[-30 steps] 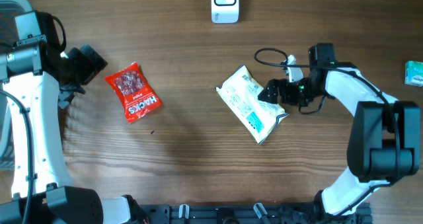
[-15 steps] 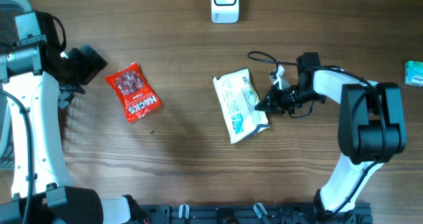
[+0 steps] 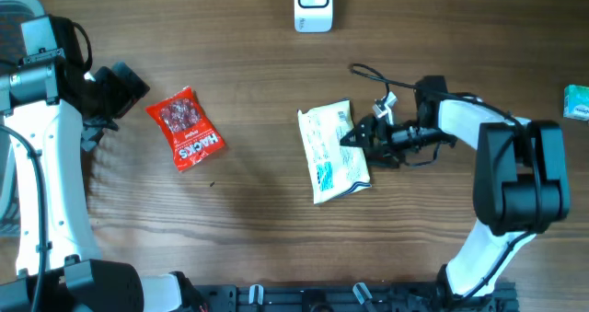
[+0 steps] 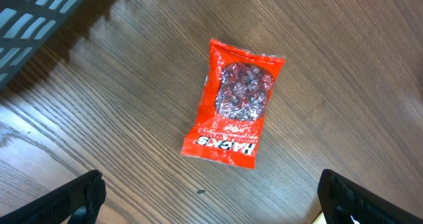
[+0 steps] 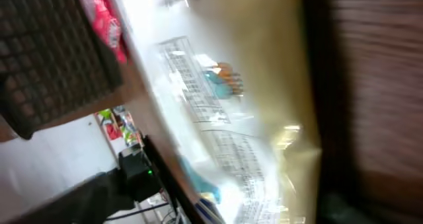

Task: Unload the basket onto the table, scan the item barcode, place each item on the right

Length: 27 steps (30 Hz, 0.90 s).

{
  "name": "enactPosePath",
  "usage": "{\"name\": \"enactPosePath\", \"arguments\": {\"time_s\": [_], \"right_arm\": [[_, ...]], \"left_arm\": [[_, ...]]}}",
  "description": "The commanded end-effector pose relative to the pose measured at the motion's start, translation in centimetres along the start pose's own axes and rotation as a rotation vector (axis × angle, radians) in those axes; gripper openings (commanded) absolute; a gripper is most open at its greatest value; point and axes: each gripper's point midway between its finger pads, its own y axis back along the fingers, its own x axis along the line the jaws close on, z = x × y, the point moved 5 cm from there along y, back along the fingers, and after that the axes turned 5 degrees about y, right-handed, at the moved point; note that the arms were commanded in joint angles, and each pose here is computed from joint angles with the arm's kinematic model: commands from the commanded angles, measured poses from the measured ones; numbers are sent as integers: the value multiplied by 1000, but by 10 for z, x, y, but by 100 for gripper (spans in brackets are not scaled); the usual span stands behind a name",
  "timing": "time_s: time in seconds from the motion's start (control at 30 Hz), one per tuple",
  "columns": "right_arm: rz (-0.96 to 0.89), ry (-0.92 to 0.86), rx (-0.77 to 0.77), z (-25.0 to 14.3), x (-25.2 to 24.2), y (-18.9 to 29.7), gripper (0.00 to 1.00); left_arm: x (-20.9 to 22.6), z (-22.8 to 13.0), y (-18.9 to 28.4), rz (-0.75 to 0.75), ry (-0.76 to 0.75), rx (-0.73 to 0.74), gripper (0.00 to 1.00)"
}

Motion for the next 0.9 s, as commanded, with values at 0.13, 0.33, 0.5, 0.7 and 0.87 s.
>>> {"name": "enactPosePath", "arguments": {"time_s": [0.13,0.33,0.5,0.7,0.87], "right_arm": [[-267,-173,-52,8,-41,-4,100],[-329,-205,-50,5,-48,-2,100],[-330,-213,-44,4,-48,-2,100],[-328,-201,-59,7,-48,-2,100],[-327,-193,-69,10,-48,-2,100]], "left_arm": [[0,0,0,-5,9,5,100],[-1,1,0,-12,9,4,100],[-8,9,0,-44,7,-41,100],[-26,-33,2,-223,-2,238,100],[-53,-110,-34,-283,-295,444,100]]}}
